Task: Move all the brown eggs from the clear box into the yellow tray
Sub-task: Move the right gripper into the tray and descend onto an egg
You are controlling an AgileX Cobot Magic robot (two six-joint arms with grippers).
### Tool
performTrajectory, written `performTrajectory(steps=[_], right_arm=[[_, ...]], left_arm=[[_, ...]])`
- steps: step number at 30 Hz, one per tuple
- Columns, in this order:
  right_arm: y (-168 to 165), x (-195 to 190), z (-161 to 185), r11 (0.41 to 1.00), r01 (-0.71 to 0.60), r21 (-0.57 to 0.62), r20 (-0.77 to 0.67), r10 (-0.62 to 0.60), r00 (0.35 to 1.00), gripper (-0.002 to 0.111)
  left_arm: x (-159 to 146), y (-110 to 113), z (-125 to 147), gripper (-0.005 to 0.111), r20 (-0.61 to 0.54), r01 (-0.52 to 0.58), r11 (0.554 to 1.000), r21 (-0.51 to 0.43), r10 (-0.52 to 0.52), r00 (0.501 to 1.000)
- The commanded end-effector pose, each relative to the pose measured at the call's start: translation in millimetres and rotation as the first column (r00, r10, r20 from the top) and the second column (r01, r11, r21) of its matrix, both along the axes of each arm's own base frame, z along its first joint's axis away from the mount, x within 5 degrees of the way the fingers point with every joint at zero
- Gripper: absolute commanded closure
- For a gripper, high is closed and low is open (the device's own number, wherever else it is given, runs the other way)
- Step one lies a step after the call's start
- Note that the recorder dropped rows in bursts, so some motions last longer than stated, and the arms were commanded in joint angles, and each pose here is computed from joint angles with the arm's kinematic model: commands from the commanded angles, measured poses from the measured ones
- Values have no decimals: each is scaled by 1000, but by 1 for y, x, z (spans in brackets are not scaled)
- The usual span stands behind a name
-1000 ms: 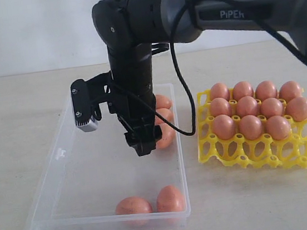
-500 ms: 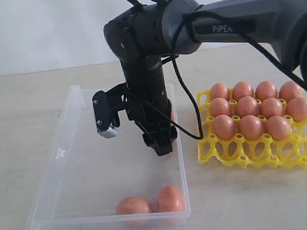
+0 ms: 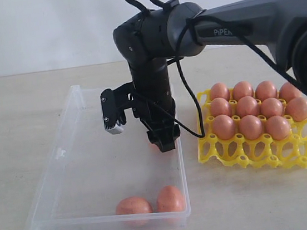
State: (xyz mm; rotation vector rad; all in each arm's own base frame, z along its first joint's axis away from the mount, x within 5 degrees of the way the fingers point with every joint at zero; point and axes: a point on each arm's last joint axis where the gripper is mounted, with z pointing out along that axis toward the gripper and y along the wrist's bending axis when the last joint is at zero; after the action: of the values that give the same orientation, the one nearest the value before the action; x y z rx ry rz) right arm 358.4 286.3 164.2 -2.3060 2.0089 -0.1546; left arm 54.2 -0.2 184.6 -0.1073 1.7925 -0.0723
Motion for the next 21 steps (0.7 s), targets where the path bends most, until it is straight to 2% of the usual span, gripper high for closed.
performTrajectory(steps=[1,10,15,21], right_arm=[[-5,7,1,1000,18,15,22,-18,1000,43],[0,8,-1,997,41,72,25,-43,999,43],[2,11,-24,954,289,84,-15,-289,957,43],[2,12,-25,900,424,102,-19,-424,905,43]], left_arm=[[0,0,1,111,8,3,1000,-3,-3,1000],[0,0,1,111,8,3,1000,-3,-3,1000],[0,0,1,111,8,3,1000,-3,-3,1000],[0,0,1,111,8,3,1000,-3,-3,1000]])
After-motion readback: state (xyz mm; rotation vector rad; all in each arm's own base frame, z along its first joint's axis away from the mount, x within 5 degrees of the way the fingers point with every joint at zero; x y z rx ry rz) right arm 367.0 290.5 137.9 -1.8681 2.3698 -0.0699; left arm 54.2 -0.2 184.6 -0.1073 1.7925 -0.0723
